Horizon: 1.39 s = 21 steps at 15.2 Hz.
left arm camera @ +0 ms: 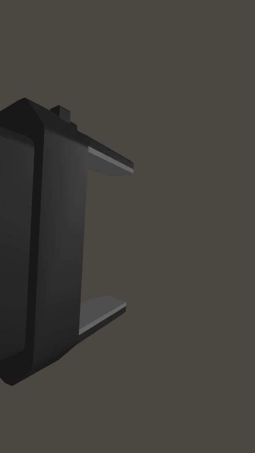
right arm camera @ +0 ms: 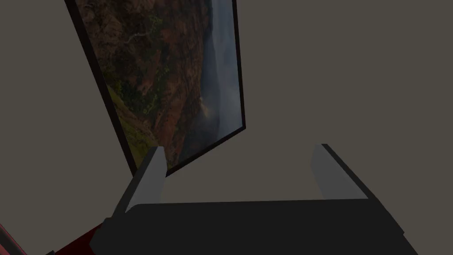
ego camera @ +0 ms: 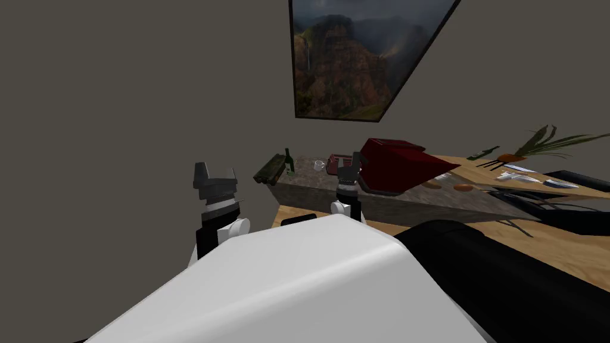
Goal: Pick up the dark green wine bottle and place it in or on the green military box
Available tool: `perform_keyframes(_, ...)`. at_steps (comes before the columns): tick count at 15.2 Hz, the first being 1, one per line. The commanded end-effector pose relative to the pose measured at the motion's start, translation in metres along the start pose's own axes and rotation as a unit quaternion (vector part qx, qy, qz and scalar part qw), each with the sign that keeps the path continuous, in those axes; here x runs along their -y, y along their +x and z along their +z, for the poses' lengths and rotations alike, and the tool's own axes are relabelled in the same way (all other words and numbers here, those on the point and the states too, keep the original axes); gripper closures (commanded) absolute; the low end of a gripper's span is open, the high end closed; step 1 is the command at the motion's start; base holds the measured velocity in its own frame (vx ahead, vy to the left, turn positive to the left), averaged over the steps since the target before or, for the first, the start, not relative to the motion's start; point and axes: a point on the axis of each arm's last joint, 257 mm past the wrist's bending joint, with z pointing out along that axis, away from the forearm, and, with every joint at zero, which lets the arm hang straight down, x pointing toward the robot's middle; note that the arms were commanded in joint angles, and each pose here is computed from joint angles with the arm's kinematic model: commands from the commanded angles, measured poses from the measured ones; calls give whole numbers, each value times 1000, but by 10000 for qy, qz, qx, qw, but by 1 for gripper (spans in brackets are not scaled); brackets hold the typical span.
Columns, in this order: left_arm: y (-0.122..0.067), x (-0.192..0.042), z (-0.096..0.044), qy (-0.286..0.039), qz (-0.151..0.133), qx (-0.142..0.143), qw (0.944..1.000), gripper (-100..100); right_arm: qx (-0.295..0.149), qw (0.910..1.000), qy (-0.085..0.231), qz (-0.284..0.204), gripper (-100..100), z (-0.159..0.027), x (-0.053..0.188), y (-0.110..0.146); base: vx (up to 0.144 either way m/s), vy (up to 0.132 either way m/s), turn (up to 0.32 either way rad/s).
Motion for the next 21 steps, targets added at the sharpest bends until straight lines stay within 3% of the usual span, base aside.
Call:
perform_keyframes(1,-6,-13,-6,-182,215,-96,9996,-100,0,10000,0,0,0,0,0,0,-15,-19,-191)
perform_keyframes(4,-28,-40,-21,-590,645,-127,9961,-100,0,10000,-1,2,0,0,0,0,-86,-45,-347)
perform_keyframes(6,-52,-61,-38,-950,1015,-93,9902,-100,0,10000,-1,2,0,0,0,0,-118,-64,-458)
perform_keyframes(7,-52,-62,-38,-955,1016,-92,9902,-100,0,10000,-2,3,0,0,0,0,-92,-62,-325)
perform_keyframes(9,-83,-84,-60,-1374,1438,-27,9800,-100,0,10000,-1,2,0,0,0,0,-81,-109,-376)
perform_keyframes(10,-83,-84,-60,-1377,1438,-26,9800,-100,0,10000,-1,3,0,0,0,0,-76,-102,-355)
perform_keyframes(12,-118,-101,-86,-1804,1875,43,9655,-100,0,10000,-1,2,0,0,0,0,-88,-100,-426)
perform_keyframes(14,-121,-103,-88,-1840,1896,65,9644,-100,0,10000,-1,2,0,0,0,0,-100,-84,-297)
perform_keyframes(15,-141,-109,-103,-2062,2132,112,9549,-100,0,10000,-1,1,0,0,0,0,-61,-75,-300)
perform_keyframes(16,-142,-111,-105,-2083,2133,118,9545,-100,0,10000,-1,2,0,0,0,0,-51,-72,-269)
perform_keyframes(17,-164,-117,-122,-2330,2372,175,9429,-100,0,10000,-1,1,0,0,0,0,-46,-73,-372)
perform_keyframes(18,-164,-117,-122,-2330,2372,175,9429,-100,0,10000,-1,2,0,0,0,0,-47,-75,-369)
perform_keyframes(19,-186,-119,-140,-2559,2611,229,9305,-100,0,10000,-1,1,0,0,0,0,-47,-104,-427)
perform_keyframes(20,-187,-121,-141,-2581,2611,237,9299,-100,0,10000,-1,2,0,0,0,0,-53,-105,-289)
perform_keyframes(21,-209,-121,-159,-2800,2848,289,9163,-100,0,10000,-1,1,0,0,0,0,-48,-113,-358)
